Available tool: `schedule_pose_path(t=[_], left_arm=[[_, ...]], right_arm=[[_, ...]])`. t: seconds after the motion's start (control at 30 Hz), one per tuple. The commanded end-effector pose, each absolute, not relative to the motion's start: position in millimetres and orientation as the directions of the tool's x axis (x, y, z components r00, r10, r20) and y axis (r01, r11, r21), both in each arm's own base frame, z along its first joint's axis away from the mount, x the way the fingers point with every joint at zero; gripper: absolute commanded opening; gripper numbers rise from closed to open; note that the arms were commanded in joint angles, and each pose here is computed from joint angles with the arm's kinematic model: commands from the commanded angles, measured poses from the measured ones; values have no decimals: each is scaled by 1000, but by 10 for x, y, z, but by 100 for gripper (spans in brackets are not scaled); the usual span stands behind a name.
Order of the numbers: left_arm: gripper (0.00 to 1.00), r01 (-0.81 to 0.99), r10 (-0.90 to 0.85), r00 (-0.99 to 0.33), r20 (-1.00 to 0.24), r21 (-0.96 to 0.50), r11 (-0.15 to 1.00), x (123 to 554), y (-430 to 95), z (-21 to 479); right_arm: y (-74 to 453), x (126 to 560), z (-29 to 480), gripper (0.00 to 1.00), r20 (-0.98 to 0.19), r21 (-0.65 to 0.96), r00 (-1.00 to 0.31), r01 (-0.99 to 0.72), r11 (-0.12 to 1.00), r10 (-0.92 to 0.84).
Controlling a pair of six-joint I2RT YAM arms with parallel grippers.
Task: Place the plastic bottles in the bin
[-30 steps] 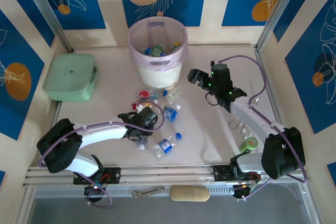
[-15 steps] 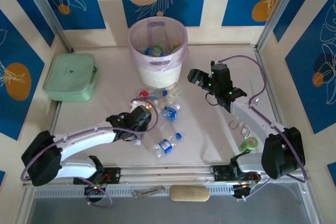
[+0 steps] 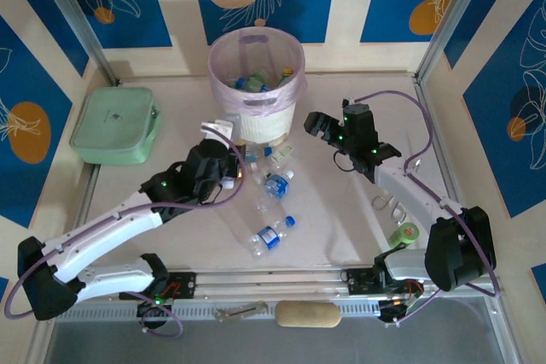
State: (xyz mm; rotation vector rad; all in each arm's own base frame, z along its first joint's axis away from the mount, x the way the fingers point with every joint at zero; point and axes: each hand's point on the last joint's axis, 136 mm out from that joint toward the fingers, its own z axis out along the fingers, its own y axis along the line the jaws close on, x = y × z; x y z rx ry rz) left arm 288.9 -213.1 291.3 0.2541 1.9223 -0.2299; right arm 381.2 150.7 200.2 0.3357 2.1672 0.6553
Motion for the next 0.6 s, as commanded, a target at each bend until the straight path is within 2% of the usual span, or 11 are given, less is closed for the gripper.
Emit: schedule_pose_path(t=[0.0,0.17,0.3,0.57], left_arm=[[48,334,11,-134,-991,-35,942,3053,-2272,3641],[48,400,15,17,-1000,20,916,3251,-2518,4184],[48,420,29,87,-996,63,905,3457,-2644,4444],[48,416,32,128,-991,83,906,4110,-2684,4661]], right_arm=[[1517,3771,1985,99,-627,583,-627,17,812,463],[1538,3736,1956,99,-613,599,-635,15,800,471],[1551,3699,1923,99,-600,606,-646,18,795,472],[1550,3604,1902,99,-587,617,-656,16,787,474]])
